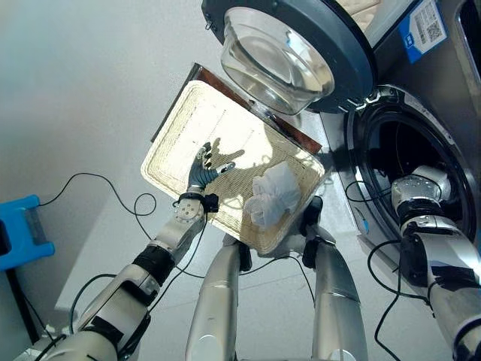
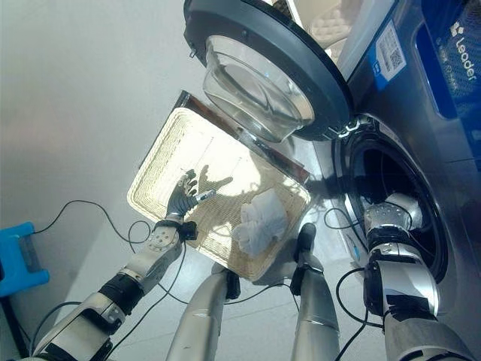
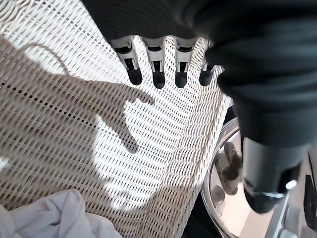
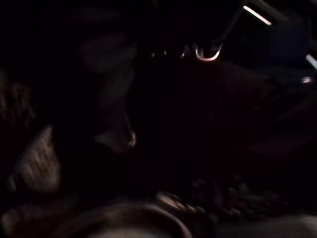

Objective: Put the clothes into the washing machine.

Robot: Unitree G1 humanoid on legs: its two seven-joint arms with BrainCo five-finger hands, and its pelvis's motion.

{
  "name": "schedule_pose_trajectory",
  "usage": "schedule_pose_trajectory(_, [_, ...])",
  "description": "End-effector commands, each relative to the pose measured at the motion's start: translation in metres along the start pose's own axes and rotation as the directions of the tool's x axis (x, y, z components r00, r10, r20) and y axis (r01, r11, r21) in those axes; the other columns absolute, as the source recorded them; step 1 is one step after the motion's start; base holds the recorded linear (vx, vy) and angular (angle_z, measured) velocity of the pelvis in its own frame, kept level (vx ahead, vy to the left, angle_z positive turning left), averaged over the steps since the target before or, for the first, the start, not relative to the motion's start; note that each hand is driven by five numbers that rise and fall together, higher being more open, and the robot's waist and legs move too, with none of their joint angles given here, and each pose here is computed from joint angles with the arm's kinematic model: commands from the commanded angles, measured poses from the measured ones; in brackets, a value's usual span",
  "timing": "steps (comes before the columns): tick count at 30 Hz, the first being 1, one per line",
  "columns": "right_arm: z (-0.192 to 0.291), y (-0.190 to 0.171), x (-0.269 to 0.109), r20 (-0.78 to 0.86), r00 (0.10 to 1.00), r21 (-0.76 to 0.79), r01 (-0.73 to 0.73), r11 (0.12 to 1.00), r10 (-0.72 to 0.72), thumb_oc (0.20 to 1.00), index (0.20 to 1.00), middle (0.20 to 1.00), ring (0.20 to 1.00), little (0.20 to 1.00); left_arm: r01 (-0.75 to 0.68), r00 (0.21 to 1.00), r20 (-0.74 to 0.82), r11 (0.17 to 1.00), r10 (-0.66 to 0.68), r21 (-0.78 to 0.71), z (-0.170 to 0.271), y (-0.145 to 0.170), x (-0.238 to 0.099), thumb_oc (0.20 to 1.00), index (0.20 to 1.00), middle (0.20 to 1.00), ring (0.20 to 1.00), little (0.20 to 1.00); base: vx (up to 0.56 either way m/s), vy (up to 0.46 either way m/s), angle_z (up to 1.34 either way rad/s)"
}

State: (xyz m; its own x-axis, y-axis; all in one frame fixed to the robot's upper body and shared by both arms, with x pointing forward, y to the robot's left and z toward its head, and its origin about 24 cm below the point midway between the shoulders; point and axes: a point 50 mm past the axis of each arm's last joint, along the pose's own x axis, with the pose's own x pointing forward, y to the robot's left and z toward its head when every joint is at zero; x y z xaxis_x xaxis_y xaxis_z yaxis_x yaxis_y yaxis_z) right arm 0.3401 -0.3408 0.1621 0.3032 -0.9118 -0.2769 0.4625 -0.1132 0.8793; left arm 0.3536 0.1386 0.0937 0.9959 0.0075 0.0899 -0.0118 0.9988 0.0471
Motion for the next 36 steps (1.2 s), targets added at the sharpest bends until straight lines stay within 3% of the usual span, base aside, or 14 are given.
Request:
schedule_pose_trajectory(1, [0.023, 0.028, 0.006, 0.098, 0.989, -0.119, -0.1, 0.988, 0.112, 1.0, 1.0, 1.0, 1.0, 1.0, 0.015, 0.999, 0.044, 0.998, -0.012, -0.064, 0.011, -0.014, 0.005, 1.0, 1.0, 1.0, 1.0, 1.0, 0.0, 0.0, 0.0])
schedule_pose_trajectory(9, [0.011, 0.028, 0.002, 0.067, 0.992, -0.244, -0.086, 0.966, 0.105, 1.0, 1.0, 1.0, 1.0, 1.0, 0.023, 0.999, 0.037, 0.998, -0.021, -0.053, 0.011, -0.012, 0.008, 1.0, 1.0, 1.0, 1.0, 1.0, 0.0, 0.0, 0.0])
schedule_pose_trajectory(14, [0.002, 0.026, 0.0, 0.081, 0.992, -0.496, -0.047, 0.867, 0.1, 1.0, 1.0, 1.0, 1.0, 1.0, 0.053, 0.997, 0.052, 0.997, -0.056, 0.056, 0.011, -0.016, 0.008, 1.0, 1.0, 1.0, 1.0, 1.0, 0.0, 0.0, 0.0])
schedule_pose_trajectory(15, [-0.001, 0.025, 0.001, 0.071, 0.99, -0.596, -0.059, 0.801, 0.125, 1.0, 1.0, 1.0, 1.0, 1.0, 0.058, 0.996, 0.061, 0.991, -0.066, 0.124, 0.011, -0.016, 0.009, 1.0, 1.0, 1.0, 1.0, 1.0, 0.0, 0.0, 0.0])
schedule_pose_trajectory(17, [-0.003, 0.024, 0.002, 0.066, 0.989, -0.649, -0.058, 0.758, 0.132, 1.0, 1.0, 1.0, 1.0, 1.0, 0.055, 0.995, 0.071, 0.984, -0.068, 0.169, 0.012, -0.015, 0.009, 1.0, 1.0, 1.0, 1.0, 1.0, 0.0, 0.0, 0.0])
schedule_pose_trajectory(18, [-0.007, 0.016, 0.004, 0.059, 0.987, -0.754, -0.053, 0.655, 0.148, 1.0, 1.0, 1.0, 1.0, 1.0, 0.038, 0.995, 0.085, 0.966, -0.061, 0.255, 0.013, -0.01, 0.011, 1.0, 1.0, 1.0, 1.0, 1.0, 0.0, 0.0, 0.0])
schedule_pose_trajectory(24, [-0.017, -0.015, 0.009, 0.05, 0.99, -0.921, -0.005, 0.39, 0.132, 1.0, 1.0, 1.0, 1.0, 1.0, -0.022, 0.989, 0.136, 0.85, -0.059, 0.527, 0.017, 0.005, 0.014, 1.0, 1.0, 1.0, 1.0, 1.0, 0.0, 0.006, 0.0])
schedule_pose_trajectory(25, [-0.018, -0.025, 0.011, 0.056, 0.989, -0.96, 0.016, 0.278, 0.137, 1.0, 1.0, 1.0, 1.0, 1.0, -0.042, 0.985, 0.159, 0.788, -0.071, 0.615, 0.018, 0.008, 0.015, 1.0, 1.0, 1.0, 1.0, 1.0, 0.0, 0.039, -0.01])
schedule_pose_trajectory(27, [-0.016, -0.029, 0.014, 0.089, 0.98, -0.987, 0.062, 0.151, 0.176, 1.0, 1.0, 1.0, 1.0, 1.0, -0.083, 0.976, 0.201, 0.709, -0.085, 0.7, 0.021, 0.01, 0.015, 1.0, 1.0, 1.0, 1.0, 1.0, 0.0, 0.023, -0.01])
schedule_pose_trajectory(32, [-0.015, -0.03, 0.014, 0.098, 0.978, -0.989, 0.076, 0.123, 0.185, 1.0, 1.0, 1.0, 1.0, 1.0, -0.091, 0.974, 0.209, 0.69, -0.089, 0.718, 0.022, 0.011, 0.016, 1.0, 1.0, 1.0, 1.0, 1.0, 0.0, 0.007, 0.0])
schedule_pose_trajectory(33, [-0.01, -0.042, 0.018, 0.173, 0.969, -0.985, 0.17, 0.036, 0.176, 1.0, 1.0, 1.0, 1.0, 1.0, -0.105, 0.97, 0.219, 0.64, -0.102, 0.761, 0.021, 0.015, 0.016, 1.0, 1.0, 1.0, 1.0, 1.0, 0.0, 0.06, -0.01])
schedule_pose_trajectory(35, [-0.005, -0.061, 0.021, 0.25, 0.967, -0.957, 0.24, 0.164, 0.046, 1.0, 1.0, 1.0, 1.0, 1.0, -0.114, 0.97, 0.222, 0.621, -0.098, 0.775, 0.018, 0.018, 0.014, 1.0, 1.0, 1.0, 1.0, 1.0, 0.0, 0.067, -0.03])
schedule_pose_trajectory(36, [-0.005, -0.061, 0.021, 0.25, 0.967, -0.957, 0.24, 0.164, 0.046, 1.0, 1.0, 1.0, 1.0, 1.0, -0.114, 0.97, 0.222, 0.621, -0.098, 0.775, 0.018, 0.018, 0.014, 1.0, 1.0, 1.0, 1.0, 1.0, 0.0, 0.055, -0.05])
